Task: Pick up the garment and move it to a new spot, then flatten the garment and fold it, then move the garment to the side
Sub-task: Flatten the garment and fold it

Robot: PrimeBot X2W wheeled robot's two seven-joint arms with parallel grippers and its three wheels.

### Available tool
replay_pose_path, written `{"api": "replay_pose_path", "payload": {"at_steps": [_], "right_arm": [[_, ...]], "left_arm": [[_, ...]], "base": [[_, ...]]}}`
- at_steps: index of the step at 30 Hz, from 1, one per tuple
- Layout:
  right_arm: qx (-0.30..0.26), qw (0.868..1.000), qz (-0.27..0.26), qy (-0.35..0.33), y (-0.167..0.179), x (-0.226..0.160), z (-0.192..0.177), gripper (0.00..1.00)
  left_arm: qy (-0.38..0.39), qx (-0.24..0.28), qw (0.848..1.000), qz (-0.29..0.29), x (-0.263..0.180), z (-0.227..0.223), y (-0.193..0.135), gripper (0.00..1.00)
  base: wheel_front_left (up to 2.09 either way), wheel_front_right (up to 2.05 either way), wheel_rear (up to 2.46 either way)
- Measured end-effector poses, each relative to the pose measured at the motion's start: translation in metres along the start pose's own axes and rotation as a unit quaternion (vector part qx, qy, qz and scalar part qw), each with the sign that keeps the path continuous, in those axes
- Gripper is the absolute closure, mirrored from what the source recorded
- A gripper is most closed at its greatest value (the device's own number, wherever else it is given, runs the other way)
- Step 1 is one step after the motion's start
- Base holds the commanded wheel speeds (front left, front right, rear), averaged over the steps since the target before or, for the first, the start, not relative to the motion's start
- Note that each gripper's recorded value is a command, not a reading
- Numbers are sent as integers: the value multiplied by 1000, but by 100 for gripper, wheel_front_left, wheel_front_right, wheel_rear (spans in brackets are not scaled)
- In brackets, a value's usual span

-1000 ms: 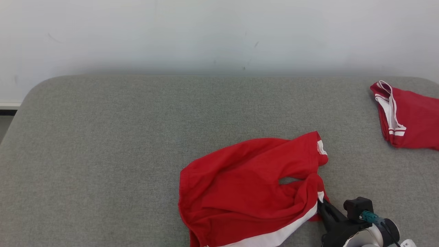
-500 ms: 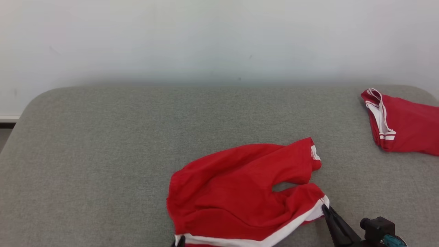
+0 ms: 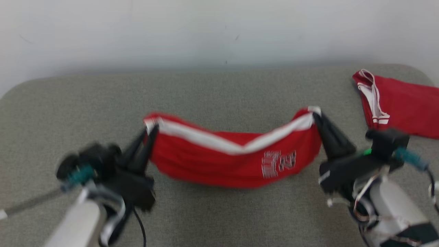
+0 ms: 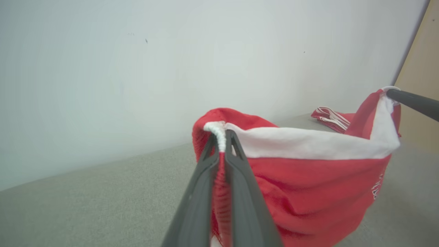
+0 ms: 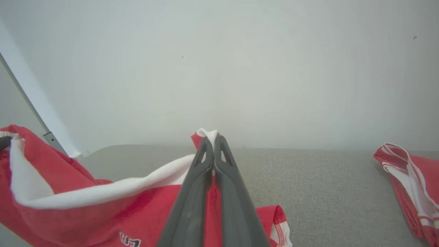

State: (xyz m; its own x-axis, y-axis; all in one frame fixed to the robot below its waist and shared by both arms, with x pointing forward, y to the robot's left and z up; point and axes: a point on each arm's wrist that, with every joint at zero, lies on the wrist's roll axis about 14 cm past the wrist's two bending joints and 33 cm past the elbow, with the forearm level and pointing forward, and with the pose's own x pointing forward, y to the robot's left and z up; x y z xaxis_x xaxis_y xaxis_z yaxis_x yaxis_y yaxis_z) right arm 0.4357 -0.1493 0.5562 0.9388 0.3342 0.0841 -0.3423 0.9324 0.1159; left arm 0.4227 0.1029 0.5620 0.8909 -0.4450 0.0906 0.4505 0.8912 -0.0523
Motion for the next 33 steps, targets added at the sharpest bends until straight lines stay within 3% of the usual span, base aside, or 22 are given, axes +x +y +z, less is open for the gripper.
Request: {"api": "replay_pose_path", "payload": {"at_steps": [8,14,21,33], "right_arm": [[23,999,13,-37,-16,95,69,100],[48,997,17,-65,-30,166,118,100],[109,990,14,-90,-46,230,149,100],[56,994,-36,-92,-91,278,152,100]], "left_arm": [[-55,23,997,-44,95,98,27,100],[-90,15,995,-38,157,146,63,100],[-109,-3,994,-31,219,163,93,100],[-146,-13,988,-56,289,163,91,100]], "base": [[0,0,0],[0,0,0],[0,0,0],[0,0,0]]}}
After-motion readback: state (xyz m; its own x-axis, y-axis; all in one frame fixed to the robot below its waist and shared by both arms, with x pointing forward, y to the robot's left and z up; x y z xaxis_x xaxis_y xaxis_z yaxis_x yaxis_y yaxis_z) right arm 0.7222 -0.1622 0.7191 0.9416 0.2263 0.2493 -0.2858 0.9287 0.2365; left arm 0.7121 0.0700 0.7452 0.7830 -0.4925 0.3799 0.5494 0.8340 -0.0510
